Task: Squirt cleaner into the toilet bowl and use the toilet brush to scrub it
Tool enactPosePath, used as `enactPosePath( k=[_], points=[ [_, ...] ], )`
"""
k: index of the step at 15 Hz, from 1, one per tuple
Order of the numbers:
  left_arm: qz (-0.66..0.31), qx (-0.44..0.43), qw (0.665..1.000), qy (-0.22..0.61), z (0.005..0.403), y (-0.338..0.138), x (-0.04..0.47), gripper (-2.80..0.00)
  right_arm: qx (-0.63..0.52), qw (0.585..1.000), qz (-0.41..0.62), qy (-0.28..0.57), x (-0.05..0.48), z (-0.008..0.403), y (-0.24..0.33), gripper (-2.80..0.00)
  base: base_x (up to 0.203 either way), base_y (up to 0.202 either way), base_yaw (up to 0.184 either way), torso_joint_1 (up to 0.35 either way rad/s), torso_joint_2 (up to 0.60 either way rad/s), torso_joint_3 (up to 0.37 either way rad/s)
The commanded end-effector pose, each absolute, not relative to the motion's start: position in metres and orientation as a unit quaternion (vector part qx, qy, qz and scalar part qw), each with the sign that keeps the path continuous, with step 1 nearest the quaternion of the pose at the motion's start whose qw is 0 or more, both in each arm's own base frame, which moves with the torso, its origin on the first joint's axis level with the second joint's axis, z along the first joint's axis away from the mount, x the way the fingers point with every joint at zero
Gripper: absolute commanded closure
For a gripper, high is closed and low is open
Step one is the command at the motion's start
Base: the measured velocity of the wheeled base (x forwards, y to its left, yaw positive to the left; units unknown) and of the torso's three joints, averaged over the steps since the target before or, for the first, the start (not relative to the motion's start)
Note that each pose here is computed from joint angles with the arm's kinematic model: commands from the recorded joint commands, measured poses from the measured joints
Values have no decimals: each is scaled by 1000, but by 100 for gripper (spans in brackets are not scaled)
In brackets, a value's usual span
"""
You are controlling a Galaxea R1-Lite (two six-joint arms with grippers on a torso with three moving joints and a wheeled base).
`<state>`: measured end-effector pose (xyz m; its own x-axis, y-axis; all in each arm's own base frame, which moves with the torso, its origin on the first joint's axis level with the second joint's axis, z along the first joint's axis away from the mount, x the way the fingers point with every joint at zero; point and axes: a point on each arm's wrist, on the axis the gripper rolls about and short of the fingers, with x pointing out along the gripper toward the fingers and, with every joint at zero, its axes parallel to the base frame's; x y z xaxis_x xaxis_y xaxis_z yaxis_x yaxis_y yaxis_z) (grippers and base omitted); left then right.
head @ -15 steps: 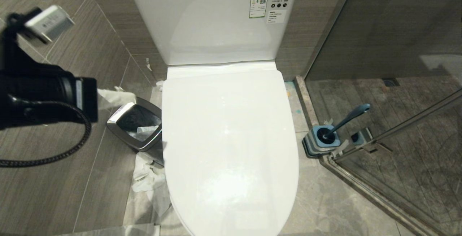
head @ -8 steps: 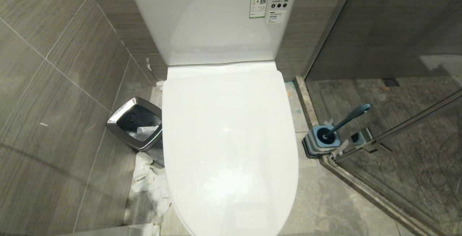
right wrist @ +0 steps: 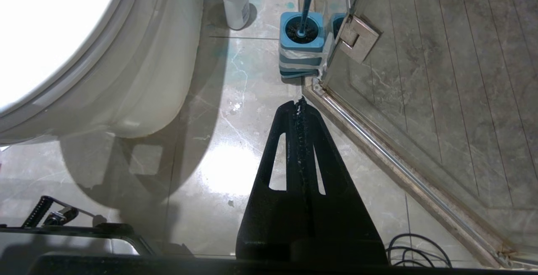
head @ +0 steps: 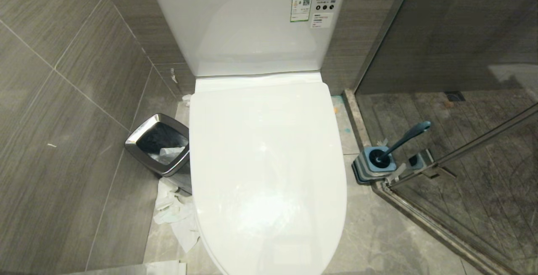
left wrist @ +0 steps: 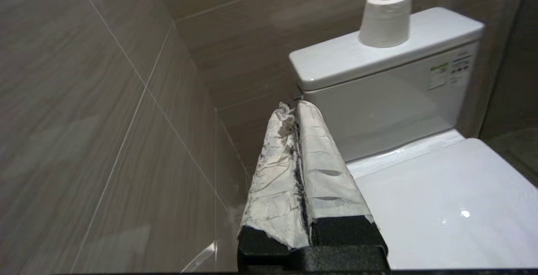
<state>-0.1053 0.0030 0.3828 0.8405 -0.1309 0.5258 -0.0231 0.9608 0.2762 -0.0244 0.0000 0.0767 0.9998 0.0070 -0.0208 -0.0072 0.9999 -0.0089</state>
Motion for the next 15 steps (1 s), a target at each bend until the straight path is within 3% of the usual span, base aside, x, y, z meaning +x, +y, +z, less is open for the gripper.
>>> enactPosePath(
  k=[1, 11, 15],
  points=[
    [-21, 141, 940, -310, 351, 0, -157, 0, -5, 1000, 4, 11, -24, 77, 0, 0, 0, 0, 0, 0, 0, 0],
    [-11, 148, 949, -277, 266, -4, -192, 0, -5, 1000, 4, 11, -24, 77, 0, 0, 0, 0, 0, 0, 0, 0],
    [-11, 144, 970, -196, 226, -2, -170, 0, -5, 1000, 4, 11, -24, 77, 0, 0, 0, 0, 0, 0, 0, 0]
  ],
)
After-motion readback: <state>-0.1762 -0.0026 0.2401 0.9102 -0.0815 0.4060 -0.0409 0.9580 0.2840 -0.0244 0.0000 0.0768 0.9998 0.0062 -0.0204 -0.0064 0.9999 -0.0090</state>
